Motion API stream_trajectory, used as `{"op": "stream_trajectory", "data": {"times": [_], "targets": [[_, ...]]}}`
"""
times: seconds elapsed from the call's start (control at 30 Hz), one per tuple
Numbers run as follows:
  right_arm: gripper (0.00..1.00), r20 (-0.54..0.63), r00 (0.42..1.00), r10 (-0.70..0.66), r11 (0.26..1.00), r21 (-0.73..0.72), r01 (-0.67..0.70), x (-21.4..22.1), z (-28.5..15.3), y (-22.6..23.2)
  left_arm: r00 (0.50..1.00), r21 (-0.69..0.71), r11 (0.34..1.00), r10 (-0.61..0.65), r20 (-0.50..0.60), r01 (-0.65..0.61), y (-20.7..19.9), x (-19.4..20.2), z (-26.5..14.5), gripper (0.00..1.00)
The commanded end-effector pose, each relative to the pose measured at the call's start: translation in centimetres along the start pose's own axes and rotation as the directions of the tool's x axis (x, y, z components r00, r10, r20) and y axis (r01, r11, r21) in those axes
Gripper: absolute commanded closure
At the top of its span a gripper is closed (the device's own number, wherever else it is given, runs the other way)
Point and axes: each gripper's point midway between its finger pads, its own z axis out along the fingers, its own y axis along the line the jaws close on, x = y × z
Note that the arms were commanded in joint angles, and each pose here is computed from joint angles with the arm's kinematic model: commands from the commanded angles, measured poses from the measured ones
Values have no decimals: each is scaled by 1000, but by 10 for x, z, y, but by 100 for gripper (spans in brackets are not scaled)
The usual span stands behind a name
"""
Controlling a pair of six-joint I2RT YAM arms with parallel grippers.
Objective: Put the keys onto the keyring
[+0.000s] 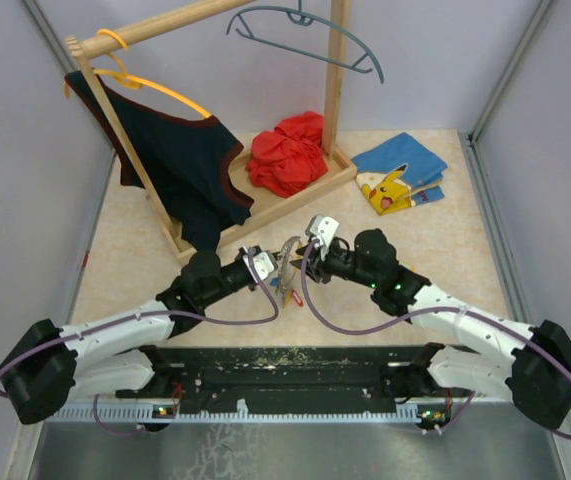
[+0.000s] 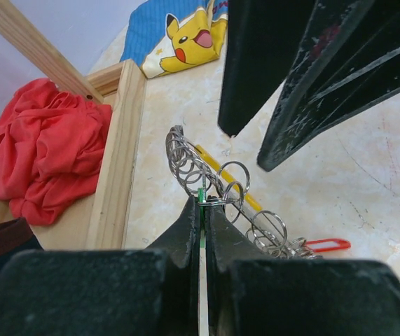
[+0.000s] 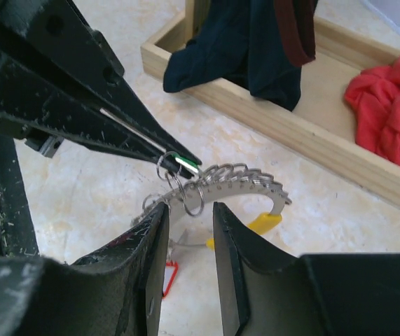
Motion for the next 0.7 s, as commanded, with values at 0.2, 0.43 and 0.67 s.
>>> {"op": "stream_trajectory", "data": {"times": [0.2,0.43,0.67], "targets": [[65,113,974,-199,956,-197,218,-37,13,19,997,30,998,50,50,-52,5,-26,3,100],[63,122,958,-258,935,-216,280,-30,18,17,996,64,996,52,72,-56,0,-32,2,100],[64,67,968,-243,933,-257,252,-14,24,18,996,54,997,42,78,-46,3,-36,1,100]]}}
